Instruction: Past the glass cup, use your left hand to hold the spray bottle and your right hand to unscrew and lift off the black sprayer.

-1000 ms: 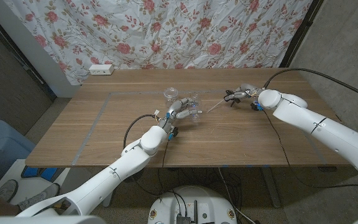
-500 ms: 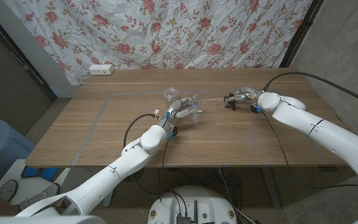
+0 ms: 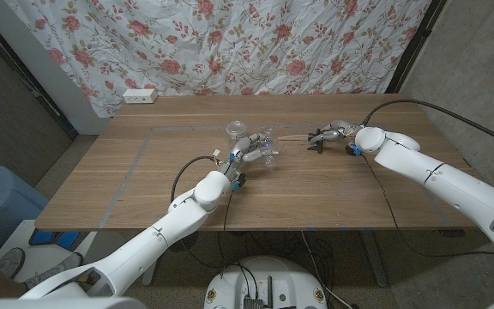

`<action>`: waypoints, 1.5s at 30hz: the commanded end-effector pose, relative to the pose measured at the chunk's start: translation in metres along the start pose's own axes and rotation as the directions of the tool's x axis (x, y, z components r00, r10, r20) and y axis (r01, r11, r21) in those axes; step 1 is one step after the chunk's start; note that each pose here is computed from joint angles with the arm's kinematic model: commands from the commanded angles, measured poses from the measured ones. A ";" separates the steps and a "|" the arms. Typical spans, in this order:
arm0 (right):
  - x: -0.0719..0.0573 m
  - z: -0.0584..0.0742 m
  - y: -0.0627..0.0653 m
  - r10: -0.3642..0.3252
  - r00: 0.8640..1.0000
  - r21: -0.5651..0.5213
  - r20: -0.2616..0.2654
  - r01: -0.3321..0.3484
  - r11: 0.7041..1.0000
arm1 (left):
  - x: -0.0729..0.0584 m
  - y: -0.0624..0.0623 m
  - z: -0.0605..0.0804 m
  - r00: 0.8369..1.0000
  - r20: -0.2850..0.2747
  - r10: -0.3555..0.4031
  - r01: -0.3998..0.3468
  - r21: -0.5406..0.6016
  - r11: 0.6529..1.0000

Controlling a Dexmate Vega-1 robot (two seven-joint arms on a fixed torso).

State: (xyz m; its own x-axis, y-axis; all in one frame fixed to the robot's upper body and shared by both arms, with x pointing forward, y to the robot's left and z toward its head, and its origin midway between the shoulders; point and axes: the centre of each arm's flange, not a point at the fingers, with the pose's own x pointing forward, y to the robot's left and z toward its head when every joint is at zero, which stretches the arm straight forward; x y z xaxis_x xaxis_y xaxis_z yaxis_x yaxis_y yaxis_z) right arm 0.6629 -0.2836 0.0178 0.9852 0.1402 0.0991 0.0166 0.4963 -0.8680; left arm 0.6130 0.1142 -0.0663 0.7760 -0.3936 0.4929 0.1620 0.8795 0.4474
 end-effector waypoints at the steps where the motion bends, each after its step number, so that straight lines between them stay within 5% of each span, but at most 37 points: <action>1: 0.001 -0.004 0.000 0.030 1.000 0.006 -0.007 -0.030 1.000 | 0.003 -0.001 -0.001 1.000 0.000 -0.006 0.006 -0.004 1.000; 27: -0.009 -0.002 -0.005 0.043 0.997 -0.004 0.070 -0.043 0.999 | -0.002 0.000 -0.001 1.000 0.008 -0.007 0.007 0.001 1.000; 45: -0.028 0.007 -0.023 -0.048 0.993 -0.038 0.104 0.052 0.998 | -0.004 -0.001 -0.012 1.000 -0.003 -0.024 0.024 0.010 1.000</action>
State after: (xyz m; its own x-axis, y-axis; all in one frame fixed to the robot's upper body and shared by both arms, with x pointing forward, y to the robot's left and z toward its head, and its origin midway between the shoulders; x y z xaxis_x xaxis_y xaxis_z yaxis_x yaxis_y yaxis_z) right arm 0.6461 -0.2911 0.0278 0.9673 0.2161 0.1331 0.0138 0.4789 -0.8778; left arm 0.6128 0.1158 -0.0699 0.7680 -0.4057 0.4955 0.1676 0.8741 0.4559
